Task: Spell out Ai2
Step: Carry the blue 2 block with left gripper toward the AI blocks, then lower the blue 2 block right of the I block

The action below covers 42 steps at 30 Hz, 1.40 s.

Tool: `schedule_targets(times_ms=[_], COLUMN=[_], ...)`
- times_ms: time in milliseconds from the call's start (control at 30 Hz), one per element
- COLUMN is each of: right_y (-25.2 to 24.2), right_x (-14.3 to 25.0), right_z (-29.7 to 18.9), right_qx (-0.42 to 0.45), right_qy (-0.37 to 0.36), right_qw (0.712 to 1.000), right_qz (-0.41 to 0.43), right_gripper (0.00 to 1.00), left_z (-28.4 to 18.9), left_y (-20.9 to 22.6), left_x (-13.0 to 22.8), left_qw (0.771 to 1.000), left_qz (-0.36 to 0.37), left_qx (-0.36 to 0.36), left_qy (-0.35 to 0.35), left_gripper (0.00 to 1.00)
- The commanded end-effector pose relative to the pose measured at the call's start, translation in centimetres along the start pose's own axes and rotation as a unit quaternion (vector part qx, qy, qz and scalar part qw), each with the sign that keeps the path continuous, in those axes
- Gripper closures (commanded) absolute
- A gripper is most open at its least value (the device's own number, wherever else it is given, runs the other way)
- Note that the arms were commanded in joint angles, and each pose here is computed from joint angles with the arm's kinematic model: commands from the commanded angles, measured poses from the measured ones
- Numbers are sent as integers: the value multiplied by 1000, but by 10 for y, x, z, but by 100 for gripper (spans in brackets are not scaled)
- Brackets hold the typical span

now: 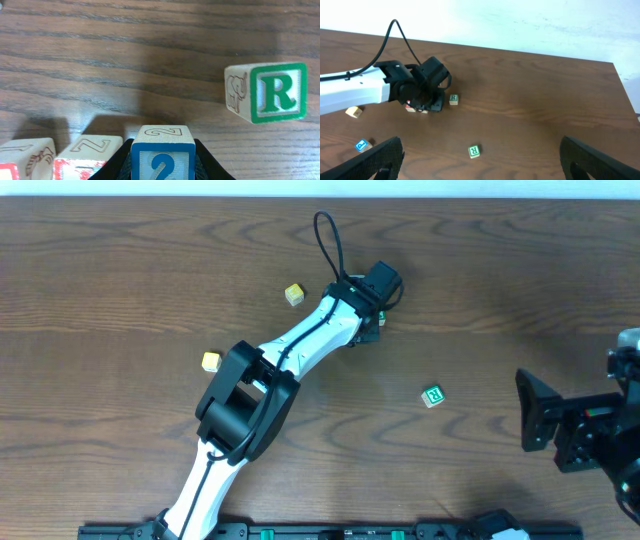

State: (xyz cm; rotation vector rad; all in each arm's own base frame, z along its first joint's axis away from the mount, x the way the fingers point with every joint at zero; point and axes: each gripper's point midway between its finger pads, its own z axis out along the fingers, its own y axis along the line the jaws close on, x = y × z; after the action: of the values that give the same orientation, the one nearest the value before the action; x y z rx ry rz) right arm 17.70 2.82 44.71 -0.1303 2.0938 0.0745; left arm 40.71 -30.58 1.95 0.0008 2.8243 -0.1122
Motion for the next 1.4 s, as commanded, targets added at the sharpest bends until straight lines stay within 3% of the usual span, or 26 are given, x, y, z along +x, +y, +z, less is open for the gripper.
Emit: schedule_targets(times_ms=[0,467,1367], right_y=[-1,-1,-1], right_x=[-1,-2,-2], right_z=[-2,-2,-2], right_qx=[2,1,1], right_qy=[-4,-6,-5], right_qw=[1000,1000,1000], right_qz=[8,8,8], right_gripper=[1,1,1], left_z=[5,5,14], left_y=[-2,-10,-1], left_x=[3,23,18], left_qw=[1000,999,999], left_qz=[1,21,19], left_qx=[-1,-3,-23], left_qy=[7,27,16], left_gripper=[94,94,94])
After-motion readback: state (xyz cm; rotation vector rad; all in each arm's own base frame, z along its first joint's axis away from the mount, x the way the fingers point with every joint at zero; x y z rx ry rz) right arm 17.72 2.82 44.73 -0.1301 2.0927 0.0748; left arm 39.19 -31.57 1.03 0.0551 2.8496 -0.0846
